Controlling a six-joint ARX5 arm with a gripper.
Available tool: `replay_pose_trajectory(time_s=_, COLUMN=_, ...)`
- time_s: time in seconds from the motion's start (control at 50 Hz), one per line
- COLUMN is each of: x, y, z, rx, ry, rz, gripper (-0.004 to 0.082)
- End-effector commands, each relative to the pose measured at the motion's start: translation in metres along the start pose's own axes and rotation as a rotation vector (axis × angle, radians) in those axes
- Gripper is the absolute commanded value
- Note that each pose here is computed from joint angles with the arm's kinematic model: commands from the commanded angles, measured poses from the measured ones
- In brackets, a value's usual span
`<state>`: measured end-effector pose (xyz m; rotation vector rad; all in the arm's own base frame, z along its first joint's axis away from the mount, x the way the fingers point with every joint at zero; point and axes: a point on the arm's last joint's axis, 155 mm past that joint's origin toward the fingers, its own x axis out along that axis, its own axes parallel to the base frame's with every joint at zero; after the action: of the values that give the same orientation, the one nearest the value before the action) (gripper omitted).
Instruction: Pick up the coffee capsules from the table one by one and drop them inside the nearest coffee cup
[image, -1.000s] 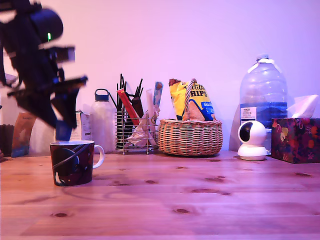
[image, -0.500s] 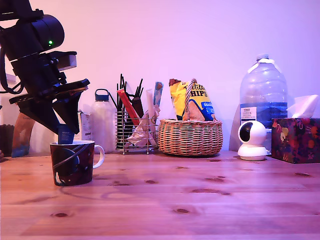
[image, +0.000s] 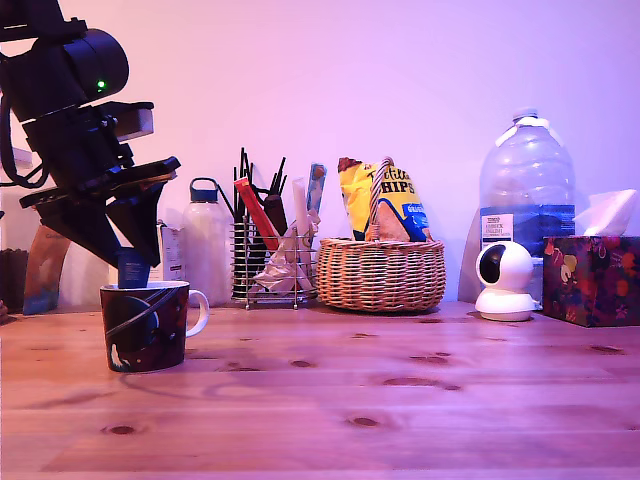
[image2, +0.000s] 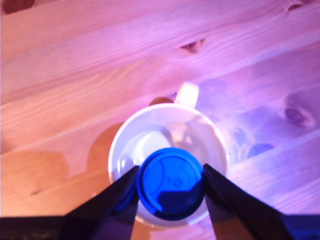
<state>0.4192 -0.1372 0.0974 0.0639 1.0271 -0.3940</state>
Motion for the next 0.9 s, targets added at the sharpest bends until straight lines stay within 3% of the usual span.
replay_pose_trajectory(time_s=0.0, x=-0.001, y=-0.002, z=0.007, rx=-0.005, ry=-0.019, rz=-0.011, gripper=0.0667)
replay_pose_trajectory(time_s=0.08, x=-0.002, y=-0.002, z=0.010, rx=-0.004, ry=-0.032, rz=-0.011, gripper=0.0745)
replay_pose_trajectory(time_s=0.36, x=-0.006, y=-0.004, z=0.013, rx=0.007, ry=-0.042, rz=-0.012, gripper=0.0709)
replay_pose_trajectory(time_s=0.44, x=-0.016, y=-0.005, z=0.018, rx=0.019, ry=-0.068, rz=-0.011, gripper=0.0597)
replay_pose_trajectory(time_s=0.64, x=-0.059, y=-0.019, z=0.038, rx=0.062, ry=-0.174, rz=-0.036, gripper=-0.0005)
replay_pose_trajectory(time_s=0.66, x=-0.063, y=-0.020, z=0.039, rx=0.063, ry=-0.181, rz=-0.036, gripper=-0.0033)
replay_pose_trajectory(time_s=0.88, x=-0.114, y=-0.028, z=0.052, rx=0.085, ry=-0.296, rz=-0.031, gripper=-0.0019)
